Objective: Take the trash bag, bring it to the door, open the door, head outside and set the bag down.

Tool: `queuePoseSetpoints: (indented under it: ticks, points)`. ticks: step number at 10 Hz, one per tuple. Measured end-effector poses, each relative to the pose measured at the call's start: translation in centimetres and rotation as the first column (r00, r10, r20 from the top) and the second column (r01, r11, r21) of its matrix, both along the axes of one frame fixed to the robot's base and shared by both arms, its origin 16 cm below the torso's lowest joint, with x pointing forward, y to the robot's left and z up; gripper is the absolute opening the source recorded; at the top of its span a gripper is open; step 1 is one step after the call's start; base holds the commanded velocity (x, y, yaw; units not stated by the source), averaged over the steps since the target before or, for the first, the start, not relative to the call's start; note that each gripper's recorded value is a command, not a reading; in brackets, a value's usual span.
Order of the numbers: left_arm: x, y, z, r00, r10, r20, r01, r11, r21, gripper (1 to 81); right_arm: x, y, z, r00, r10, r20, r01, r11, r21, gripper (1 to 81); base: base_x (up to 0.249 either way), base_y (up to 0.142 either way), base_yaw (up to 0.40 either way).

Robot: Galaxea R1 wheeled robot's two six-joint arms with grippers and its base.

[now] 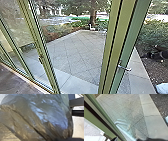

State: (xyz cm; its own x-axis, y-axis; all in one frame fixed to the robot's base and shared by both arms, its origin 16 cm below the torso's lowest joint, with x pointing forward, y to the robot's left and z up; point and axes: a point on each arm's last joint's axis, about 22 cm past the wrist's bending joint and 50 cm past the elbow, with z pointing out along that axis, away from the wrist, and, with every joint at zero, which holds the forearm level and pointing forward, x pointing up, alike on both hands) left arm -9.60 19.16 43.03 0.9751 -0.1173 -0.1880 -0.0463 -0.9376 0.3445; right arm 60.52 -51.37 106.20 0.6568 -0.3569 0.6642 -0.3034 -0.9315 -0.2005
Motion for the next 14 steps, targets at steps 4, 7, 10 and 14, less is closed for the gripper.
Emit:
queuePoseSetpoints:
  ticks: [4,7,10,14]
  points:
    - [0.0,-0.2,0.0,1.0,0.001,0.0,-0.001,1.0,-0.002,1.0,0.8,-2.4,2.3,0.9998,0.013,0.012,-0.012,0.997,-0.073,81.1,0.0,0.0,0.0]
    - [-0.1,-0.2,0.0,1.0,0.001,-0.008,-0.001,1.0,-0.001,1.0,1.6,-5.8,2.8,0.9993,0.006,0.036,0.0,0.987,-0.161,81.1,0.0,0.0,0.0]
    - [-0.1,-0.3,0.1,1.0,0.004,-0.009,-0.004,1.0,-0.003,1.0,1.5,-10.4,2.4,0.9989,0.009,0.047,0.007,0.942,-0.335,81.1,0.0,0.0,0.0]
    - [-0.2,-1.7,0.2,0.9999,0.005,-0.012,-0.005,0.9998,-0.019,1.0,1.0,-17.9,4.5,0.9986,-0.016,0.051,0.041,0.837,-0.545,81.1,0.0,0.0,0.0]
